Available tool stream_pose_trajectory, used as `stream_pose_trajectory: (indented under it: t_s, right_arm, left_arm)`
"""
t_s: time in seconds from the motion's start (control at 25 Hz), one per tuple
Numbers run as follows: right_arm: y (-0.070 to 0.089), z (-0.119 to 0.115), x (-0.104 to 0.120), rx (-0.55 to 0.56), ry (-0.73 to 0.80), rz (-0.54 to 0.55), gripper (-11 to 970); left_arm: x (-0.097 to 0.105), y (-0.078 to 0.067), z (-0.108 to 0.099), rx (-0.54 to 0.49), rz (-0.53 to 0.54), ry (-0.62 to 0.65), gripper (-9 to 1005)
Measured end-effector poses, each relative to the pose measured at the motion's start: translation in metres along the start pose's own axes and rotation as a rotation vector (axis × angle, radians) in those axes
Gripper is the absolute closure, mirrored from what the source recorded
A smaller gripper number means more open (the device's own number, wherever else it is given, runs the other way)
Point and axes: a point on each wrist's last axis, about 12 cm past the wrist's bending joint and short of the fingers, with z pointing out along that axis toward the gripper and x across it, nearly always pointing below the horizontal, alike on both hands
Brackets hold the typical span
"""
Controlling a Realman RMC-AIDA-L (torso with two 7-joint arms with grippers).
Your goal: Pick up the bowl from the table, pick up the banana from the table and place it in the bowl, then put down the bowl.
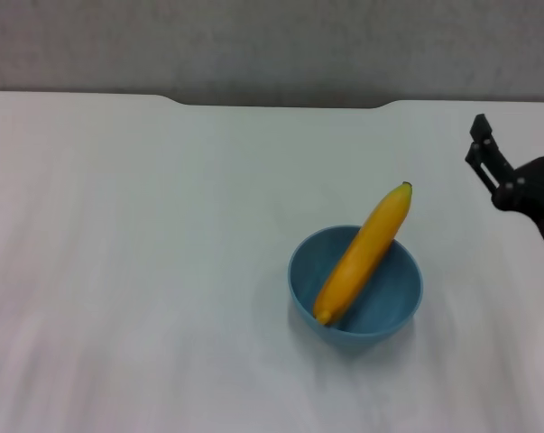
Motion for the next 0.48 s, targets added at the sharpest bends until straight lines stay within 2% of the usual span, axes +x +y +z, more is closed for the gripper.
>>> stream_pose_trajectory:
  t_s: [0.08,0.48]
  right_arm:
    - [0.001,-0.006,0.002,0.01,-0.049,-0.02,93]
    - [-0.009,-0.015,0.02,0.044,-0.066,-0.051,94]
  left_arm:
    - [0.001,0.0,0.0,-0.005,0.001,-0.011,88]
    - [0.007,0.007,-0.002,-0.056,-0.036,-0.02,88]
